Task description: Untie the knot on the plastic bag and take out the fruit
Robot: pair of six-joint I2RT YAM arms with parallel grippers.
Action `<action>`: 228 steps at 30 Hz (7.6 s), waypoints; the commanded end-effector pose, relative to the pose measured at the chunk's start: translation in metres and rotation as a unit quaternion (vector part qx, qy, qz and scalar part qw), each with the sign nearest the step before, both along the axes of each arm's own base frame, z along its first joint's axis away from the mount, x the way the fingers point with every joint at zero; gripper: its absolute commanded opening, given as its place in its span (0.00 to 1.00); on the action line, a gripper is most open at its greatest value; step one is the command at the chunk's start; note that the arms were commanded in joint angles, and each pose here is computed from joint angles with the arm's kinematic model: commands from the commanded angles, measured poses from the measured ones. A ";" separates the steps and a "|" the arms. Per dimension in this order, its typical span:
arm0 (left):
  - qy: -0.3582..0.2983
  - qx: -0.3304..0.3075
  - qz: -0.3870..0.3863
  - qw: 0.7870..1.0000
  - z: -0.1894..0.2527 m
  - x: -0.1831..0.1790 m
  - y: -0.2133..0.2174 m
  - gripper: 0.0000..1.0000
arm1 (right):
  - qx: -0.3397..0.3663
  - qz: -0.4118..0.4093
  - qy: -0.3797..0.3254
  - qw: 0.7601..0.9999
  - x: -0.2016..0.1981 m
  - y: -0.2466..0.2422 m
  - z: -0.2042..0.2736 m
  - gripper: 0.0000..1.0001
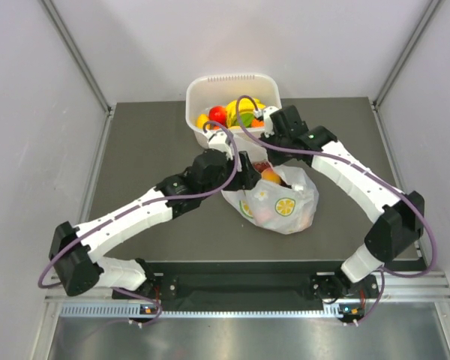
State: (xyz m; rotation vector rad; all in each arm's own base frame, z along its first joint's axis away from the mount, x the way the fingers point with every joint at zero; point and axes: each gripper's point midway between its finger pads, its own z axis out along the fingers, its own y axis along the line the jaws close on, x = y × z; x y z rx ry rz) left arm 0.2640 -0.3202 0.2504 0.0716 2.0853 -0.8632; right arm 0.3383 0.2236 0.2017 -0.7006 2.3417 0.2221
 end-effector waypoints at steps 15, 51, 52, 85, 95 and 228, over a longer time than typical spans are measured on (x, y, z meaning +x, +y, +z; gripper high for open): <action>-0.020 -0.029 0.024 0.999 0.007 0.033 -0.046 0.73 | 0.105 0.010 -0.083 0.991 -0.019 -0.004 0.075 0.00; -0.040 -0.014 0.072 0.996 -0.091 0.035 -0.008 0.00 | 0.113 -0.081 -0.172 0.975 -0.042 -0.074 0.167 0.00; -0.034 -0.015 0.069 0.997 -0.099 0.032 -0.008 0.00 | 0.105 -0.076 -0.162 0.978 -0.048 -0.070 0.157 0.00; -0.155 0.019 -0.115 0.981 -0.034 -0.104 -0.059 0.57 | 0.154 0.084 0.016 0.984 -0.161 -0.022 0.054 0.00; -0.219 0.042 0.013 0.975 -0.003 -0.099 -0.035 0.57 | 0.109 0.015 -0.008 0.994 -0.145 -0.045 0.045 0.00; -0.206 -0.003 -0.025 0.978 0.055 0.072 0.066 0.86 | 0.131 -0.072 -0.038 0.988 -0.105 -0.031 0.008 0.00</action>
